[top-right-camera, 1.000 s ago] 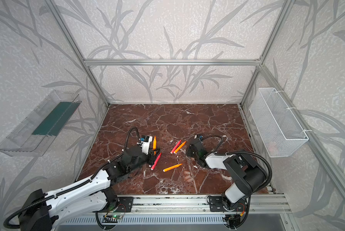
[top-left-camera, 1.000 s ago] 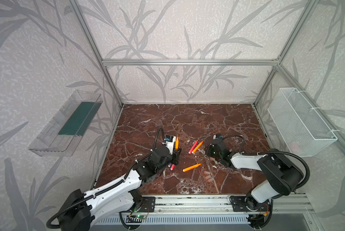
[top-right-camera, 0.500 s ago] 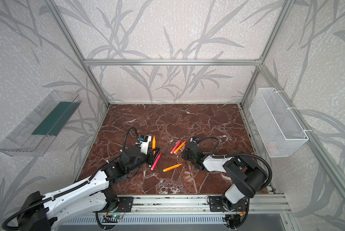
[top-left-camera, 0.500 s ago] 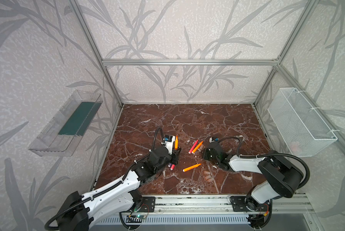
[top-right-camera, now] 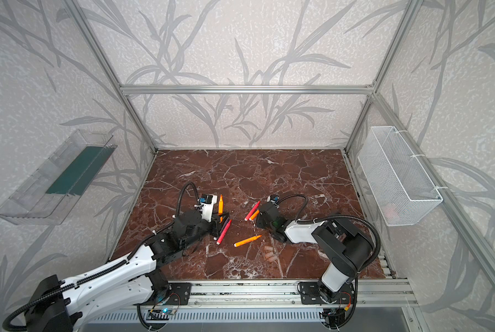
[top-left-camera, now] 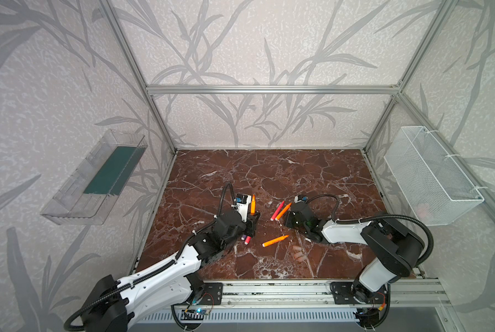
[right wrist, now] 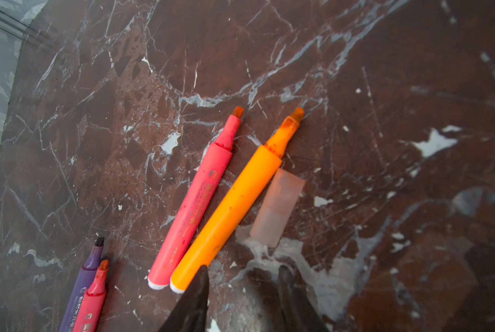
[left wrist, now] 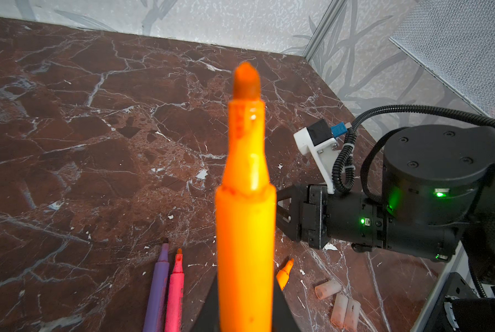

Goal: Insert the pens into the pen caps
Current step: 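Align the right gripper fingers around the pale pink cap, then close the right gripper on the pale pink cap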

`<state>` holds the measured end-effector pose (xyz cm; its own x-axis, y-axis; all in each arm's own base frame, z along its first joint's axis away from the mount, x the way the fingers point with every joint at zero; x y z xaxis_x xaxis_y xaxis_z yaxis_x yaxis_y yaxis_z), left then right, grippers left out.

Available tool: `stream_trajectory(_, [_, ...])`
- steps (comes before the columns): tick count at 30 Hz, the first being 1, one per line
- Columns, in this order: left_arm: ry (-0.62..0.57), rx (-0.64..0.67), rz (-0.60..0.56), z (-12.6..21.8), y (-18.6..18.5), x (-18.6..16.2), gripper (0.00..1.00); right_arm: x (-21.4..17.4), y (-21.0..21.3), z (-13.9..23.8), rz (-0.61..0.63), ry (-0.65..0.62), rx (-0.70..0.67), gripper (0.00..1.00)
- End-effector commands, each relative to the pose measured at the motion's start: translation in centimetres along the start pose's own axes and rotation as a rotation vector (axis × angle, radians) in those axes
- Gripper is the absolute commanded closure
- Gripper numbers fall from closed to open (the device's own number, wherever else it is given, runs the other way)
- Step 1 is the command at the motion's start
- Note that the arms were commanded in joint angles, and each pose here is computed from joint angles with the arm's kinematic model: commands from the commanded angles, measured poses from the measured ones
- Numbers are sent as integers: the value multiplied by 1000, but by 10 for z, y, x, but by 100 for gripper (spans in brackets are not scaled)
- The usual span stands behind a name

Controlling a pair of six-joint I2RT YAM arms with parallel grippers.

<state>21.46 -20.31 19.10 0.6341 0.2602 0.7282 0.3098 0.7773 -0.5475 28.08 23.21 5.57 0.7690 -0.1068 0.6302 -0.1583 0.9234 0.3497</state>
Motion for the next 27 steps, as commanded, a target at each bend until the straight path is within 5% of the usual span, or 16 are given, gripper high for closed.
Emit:
stream_trajectory(1, [-12,15,2,1,4,1,100,14,4,7,71,-36,-24,59])
stream_trajectory(10, [-11,10,2,1,3,1,100,52,-2,23,338,-36,-248,67])
stream_trajectory(27, [-23,17,-2,5,4,3,100,41,-14,-19,374,88,-376,69])
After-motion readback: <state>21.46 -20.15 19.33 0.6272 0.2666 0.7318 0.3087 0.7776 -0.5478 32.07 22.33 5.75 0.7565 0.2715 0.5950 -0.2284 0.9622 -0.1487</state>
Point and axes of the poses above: each gripper's point midway between its finger pads, its own z axis back along the fingers, its own y axis along the line the jaws close on, x = y × z, the point moved 4 cm from there along z, back along the fingers, and after that the axes turned 13 degrees about z, right-handed, at the moved point
